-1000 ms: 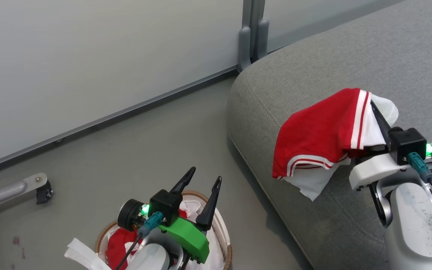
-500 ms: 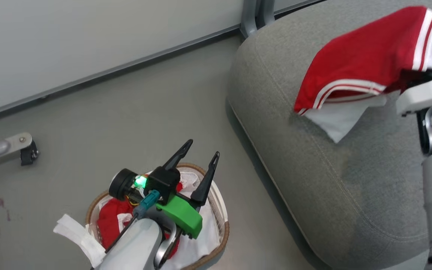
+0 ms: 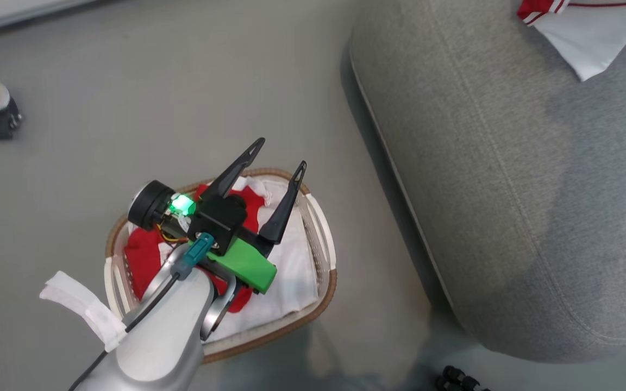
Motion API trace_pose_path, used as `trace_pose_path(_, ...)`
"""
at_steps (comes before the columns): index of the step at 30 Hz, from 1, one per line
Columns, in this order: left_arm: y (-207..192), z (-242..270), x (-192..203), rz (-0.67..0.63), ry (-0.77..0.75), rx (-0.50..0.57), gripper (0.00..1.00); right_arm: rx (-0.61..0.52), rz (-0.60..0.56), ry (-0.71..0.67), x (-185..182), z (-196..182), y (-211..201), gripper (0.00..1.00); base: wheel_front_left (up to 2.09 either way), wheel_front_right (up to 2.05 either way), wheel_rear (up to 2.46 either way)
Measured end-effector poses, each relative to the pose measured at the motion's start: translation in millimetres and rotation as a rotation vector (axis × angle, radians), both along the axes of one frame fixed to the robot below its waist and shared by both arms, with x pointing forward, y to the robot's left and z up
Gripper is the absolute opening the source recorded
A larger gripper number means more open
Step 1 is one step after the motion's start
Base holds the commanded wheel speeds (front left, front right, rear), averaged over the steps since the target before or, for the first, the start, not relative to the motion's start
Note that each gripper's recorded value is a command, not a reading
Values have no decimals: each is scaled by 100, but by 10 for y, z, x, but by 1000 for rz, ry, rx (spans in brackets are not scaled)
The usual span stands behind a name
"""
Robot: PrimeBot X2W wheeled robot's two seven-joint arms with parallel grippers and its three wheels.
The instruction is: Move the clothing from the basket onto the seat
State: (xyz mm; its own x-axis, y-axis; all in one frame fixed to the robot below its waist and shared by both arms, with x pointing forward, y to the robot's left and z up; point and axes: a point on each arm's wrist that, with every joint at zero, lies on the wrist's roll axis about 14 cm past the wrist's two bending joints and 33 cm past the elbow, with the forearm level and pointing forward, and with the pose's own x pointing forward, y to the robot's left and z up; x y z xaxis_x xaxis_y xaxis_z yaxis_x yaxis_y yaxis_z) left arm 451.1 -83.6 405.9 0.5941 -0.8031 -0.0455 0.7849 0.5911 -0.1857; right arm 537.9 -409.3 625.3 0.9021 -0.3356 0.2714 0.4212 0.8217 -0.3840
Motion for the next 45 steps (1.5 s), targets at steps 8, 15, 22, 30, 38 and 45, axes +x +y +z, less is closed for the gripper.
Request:
trace_pose_path(8,63,-447,70,15,85,15,100,57,-51,178,90,-908,-112,0,0,0,0)
trace_pose_path(15,21,-578,45,3,116,17,100,163,-117,346,-320,-1708,-149,0,0,0,0)
trace_pose_path(22,24,-459,56,11,103,9,100,196,-121,330,-551,-1737,-60,100,0,0,0)
trace_pose_path(30,123,-273,12,55,94,4,100,205,-90,348,-879,-1761,90,100,0,0,0)
trace_pose_path(38,249,18,-89,125,77,-15,100,239,-57,355,-1282,-1767,272,100,0,0,0)
trace_pose_path(45,438,276,-166,205,47,-30,100,234,-3,286,-1337,-1501,399,100,0,0,0)
